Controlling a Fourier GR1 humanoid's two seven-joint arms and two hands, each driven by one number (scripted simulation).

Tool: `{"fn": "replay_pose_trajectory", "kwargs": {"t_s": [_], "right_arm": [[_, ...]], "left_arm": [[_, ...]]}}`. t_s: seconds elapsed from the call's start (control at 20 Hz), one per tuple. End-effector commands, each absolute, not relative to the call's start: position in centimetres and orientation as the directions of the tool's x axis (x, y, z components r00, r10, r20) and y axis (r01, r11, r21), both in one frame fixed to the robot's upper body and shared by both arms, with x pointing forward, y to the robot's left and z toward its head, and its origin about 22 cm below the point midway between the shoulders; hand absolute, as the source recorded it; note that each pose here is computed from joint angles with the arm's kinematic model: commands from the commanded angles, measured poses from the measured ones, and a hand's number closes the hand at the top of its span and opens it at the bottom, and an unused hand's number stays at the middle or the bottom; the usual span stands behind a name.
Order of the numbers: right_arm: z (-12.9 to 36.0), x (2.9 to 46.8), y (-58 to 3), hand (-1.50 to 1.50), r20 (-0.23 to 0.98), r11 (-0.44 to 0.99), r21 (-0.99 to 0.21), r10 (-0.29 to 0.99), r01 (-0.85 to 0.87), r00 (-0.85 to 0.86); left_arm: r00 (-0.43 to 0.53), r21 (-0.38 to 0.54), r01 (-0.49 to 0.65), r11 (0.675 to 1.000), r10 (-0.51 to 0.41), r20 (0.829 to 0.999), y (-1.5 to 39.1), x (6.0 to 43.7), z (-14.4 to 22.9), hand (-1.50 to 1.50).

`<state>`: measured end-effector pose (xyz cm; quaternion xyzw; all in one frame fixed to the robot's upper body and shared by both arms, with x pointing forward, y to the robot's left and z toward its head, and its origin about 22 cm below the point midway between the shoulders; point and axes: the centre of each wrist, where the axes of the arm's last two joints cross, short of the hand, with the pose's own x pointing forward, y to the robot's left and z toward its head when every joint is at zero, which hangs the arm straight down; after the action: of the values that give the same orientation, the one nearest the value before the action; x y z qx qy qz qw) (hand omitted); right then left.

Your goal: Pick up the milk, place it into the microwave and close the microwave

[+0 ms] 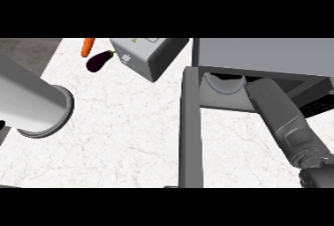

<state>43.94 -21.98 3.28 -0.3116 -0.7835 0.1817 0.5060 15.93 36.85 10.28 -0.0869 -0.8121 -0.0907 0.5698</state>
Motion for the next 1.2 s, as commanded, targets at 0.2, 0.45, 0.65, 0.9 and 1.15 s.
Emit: {"fn": "replay_pose_trajectory", "kwargs": {"t_s": [0.2,0.45,0.65,0.9,1.15], "right_arm": [[2.2,43.4,-22.4,-1.50,0.836,0.905,-0.380,0.424,0.189,-0.349],[-2.1,41.0,-21.5,-1.50,0.904,0.951,-0.277,0.307,0.138,-0.299],[-3.6,39.8,-23.2,-1.50,0.934,0.981,-0.188,0.191,0.039,-0.301],[-6.2,37.8,-23.1,-1.50,0.960,0.994,-0.089,0.067,-0.069,-0.273],[-9.1,34.8,-24.2,-1.50,0.960,0.995,-0.080,0.062,-0.055,-0.274]], "left_arm": [[-0.317,0.017,0.330,0.944,0.093,0.944,35.1,17.0,9.2,-1.50],[-0.300,0.013,0.373,0.928,0.107,0.948,33.2,16.5,10.3,1.50],[-0.278,0.002,0.405,0.914,0.121,0.953,31.8,17.0,8.7,1.50],[-0.265,-0.001,0.420,0.907,0.124,0.956,30.3,17.8,9.5,1.50],[-0.239,-0.022,0.429,0.903,0.137,0.961,27.8,17.8,10.6,1.50]]}}
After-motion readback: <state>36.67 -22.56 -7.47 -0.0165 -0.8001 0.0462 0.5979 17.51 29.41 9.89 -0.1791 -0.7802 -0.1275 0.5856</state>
